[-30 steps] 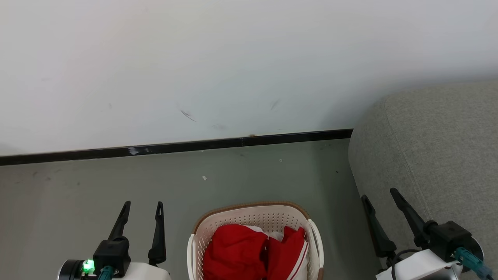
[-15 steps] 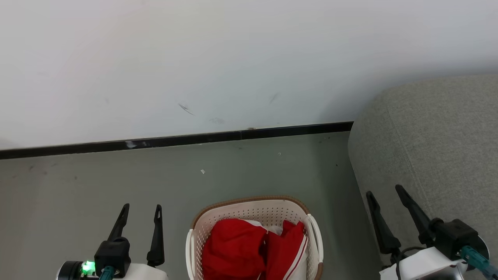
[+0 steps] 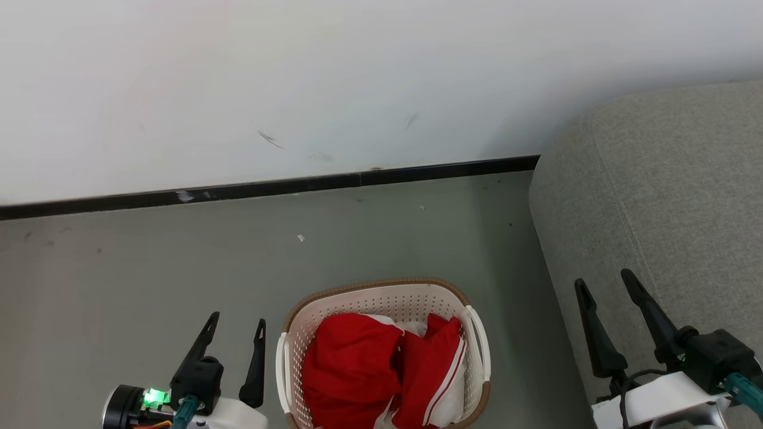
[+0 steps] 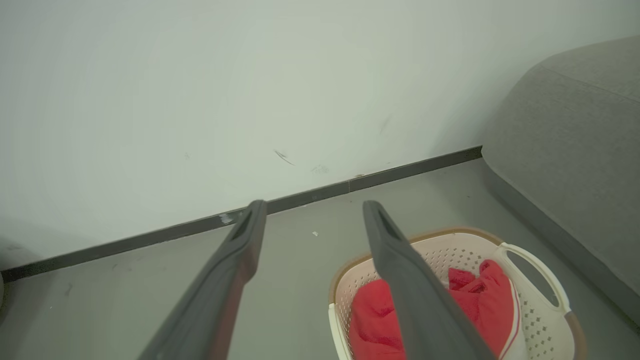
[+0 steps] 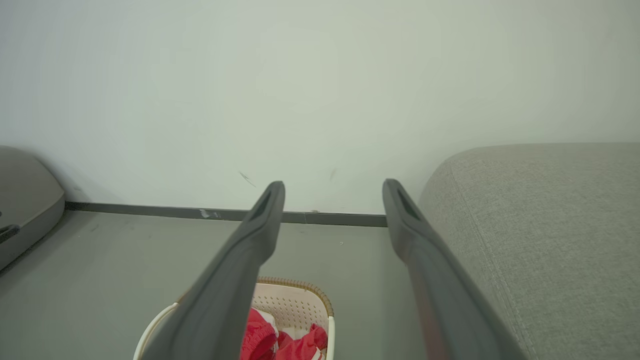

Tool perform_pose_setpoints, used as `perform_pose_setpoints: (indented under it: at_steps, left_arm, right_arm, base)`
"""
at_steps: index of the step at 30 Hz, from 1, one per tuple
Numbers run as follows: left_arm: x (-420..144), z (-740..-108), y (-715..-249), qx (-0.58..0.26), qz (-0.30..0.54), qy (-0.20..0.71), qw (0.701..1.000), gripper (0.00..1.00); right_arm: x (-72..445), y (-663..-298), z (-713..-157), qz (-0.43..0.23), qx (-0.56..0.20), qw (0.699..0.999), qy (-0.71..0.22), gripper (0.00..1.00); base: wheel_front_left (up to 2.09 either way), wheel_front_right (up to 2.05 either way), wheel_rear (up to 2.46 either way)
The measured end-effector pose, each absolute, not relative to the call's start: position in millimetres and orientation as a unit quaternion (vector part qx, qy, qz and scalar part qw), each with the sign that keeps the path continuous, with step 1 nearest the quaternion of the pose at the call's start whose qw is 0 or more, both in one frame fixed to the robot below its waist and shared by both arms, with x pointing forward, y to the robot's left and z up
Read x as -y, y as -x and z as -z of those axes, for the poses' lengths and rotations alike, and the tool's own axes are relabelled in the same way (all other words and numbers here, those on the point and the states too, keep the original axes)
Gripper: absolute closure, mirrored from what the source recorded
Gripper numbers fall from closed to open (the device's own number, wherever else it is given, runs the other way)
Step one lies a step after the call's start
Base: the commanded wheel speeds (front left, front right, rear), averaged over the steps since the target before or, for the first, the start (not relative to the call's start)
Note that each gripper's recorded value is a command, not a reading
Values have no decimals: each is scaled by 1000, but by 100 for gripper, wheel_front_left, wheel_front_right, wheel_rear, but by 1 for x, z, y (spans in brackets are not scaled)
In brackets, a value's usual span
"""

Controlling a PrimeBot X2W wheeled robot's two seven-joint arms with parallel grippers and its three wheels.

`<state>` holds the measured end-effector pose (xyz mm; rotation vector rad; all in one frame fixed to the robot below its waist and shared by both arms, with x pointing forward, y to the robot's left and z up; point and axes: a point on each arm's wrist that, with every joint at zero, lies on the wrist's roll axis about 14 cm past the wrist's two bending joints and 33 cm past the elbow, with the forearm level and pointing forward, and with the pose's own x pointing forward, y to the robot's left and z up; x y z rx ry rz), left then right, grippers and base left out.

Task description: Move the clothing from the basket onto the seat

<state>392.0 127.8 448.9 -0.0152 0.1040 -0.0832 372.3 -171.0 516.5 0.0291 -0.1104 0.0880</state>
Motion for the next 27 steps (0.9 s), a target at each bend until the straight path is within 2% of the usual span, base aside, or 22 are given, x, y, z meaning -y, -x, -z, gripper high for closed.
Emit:
perform_pose_setpoints:
  at_steps: [12, 27]
  left_arm:
    - [-90, -409, -408, -106, 115, -12, 988, 0]
    - [-39, -352, -428, -169, 201, -29, 965, 0]
  right_arm:
    - [182, -382, -507, -27, 42, 999, -9, 0]
    - [192, -416, -507, -14, 56, 998, -2, 0]
  base:
    - [0, 0, 0]
    - [0, 0, 0]
